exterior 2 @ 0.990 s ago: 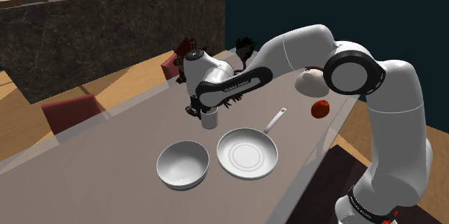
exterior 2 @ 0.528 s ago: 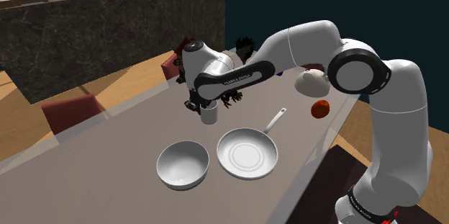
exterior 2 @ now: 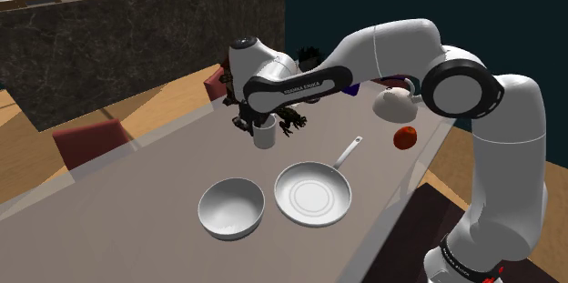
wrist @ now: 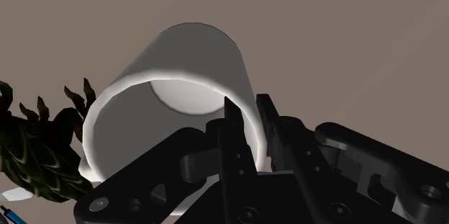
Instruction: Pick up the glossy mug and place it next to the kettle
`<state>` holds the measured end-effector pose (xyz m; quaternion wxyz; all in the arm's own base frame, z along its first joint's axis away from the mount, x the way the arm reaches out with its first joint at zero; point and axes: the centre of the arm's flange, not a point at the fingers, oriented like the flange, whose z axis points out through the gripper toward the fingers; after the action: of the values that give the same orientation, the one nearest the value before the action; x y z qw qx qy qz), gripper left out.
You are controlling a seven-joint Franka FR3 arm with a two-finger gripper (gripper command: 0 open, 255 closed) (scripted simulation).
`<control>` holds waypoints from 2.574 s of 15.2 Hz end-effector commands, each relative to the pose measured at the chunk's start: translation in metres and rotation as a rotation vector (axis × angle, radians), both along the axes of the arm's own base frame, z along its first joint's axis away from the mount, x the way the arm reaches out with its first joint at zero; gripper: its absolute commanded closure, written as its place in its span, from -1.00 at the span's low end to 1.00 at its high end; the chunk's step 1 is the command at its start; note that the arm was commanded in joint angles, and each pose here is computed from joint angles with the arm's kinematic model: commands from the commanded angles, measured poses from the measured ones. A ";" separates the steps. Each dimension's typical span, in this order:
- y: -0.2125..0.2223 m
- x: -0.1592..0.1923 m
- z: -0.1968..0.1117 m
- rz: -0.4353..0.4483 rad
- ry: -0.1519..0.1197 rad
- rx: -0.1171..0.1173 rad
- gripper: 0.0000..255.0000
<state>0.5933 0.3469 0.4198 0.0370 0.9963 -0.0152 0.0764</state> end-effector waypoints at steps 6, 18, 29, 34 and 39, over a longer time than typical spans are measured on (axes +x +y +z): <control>0.001 0.001 0.037 0.000 0.000 0.000 1.00; 0.001 0.001 0.101 0.000 0.000 0.000 1.00; 0.001 0.001 0.159 0.000 0.000 0.000 1.00; -0.011 -0.004 0.178 0.000 0.000 0.000 1.00; -0.073 -0.028 0.178 0.000 0.000 0.000 1.00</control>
<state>0.5697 0.2869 0.5974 0.0371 0.9963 -0.0152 0.0763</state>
